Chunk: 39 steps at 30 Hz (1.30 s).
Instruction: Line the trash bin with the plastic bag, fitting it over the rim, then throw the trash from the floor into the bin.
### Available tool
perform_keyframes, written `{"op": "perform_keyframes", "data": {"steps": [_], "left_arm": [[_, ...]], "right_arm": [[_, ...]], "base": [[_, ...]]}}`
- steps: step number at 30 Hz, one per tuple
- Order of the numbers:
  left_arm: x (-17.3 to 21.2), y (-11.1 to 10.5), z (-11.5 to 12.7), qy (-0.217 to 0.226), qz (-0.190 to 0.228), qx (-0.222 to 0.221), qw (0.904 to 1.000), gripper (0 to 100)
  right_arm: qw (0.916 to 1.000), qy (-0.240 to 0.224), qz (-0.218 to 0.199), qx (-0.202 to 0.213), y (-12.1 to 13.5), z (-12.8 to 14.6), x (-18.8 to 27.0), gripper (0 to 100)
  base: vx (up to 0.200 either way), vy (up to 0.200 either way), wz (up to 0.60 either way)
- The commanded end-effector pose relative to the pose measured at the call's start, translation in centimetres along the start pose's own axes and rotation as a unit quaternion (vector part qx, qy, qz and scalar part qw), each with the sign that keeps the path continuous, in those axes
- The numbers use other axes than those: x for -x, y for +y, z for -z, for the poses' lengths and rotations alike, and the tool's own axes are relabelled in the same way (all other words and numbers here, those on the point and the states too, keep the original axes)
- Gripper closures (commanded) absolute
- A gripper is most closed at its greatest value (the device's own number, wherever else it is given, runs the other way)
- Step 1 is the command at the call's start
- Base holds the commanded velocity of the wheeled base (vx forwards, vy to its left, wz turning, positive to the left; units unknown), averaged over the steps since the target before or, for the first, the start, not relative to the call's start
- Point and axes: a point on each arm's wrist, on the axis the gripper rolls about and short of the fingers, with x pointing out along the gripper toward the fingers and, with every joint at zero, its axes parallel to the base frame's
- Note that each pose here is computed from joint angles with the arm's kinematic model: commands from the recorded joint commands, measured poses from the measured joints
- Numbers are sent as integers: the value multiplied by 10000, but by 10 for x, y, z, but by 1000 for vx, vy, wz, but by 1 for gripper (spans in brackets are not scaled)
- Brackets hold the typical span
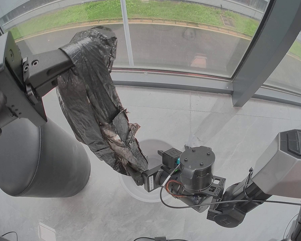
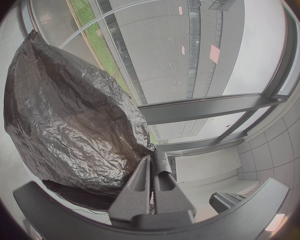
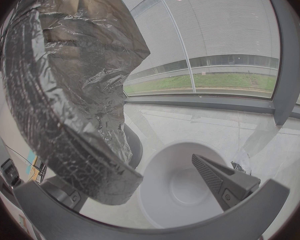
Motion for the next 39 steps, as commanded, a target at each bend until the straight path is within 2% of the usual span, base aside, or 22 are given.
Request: {"op": "perform_keyframes", "data": {"steps": [1,8,9,22,26,29,31,39], "left_arm": [[5,-3,1,-16,54,-22,10000,100],[7,-3,3,-12,48,-18,10000,100],[7,-3,2,-22,49,-23,10000,100],[12,-5,3,-45,84,-34,9999,100],[12,0,7,3,-2,9,10000,100],[13,8,11,48,-125,63,9999,100],[15,13,15,68,-197,84,9997,100],[13,26,21,247,-354,182,9989,100]], "right_arm": [[10000,-23,6,19,1,2,-7,0],[9998,-135,5,143,2,-3,-12,0],[9998,-120,7,147,2,-2,-11,100],[9998,-113,-61,134,4,0,-2,100],[9996,-179,-131,189,3,1,9,100],[9986,-74,-276,434,-2,1,28,100],[9973,-29,-549,496,-5,-5,41,100],[9946,106,-976,331,-19,-31,67,100]], "base": [[0,0,0],[0,0,0],[0,0,0],[0,0,0],[0,0,0],[0,0,0],[0,0,0],[0,0,0]]}}
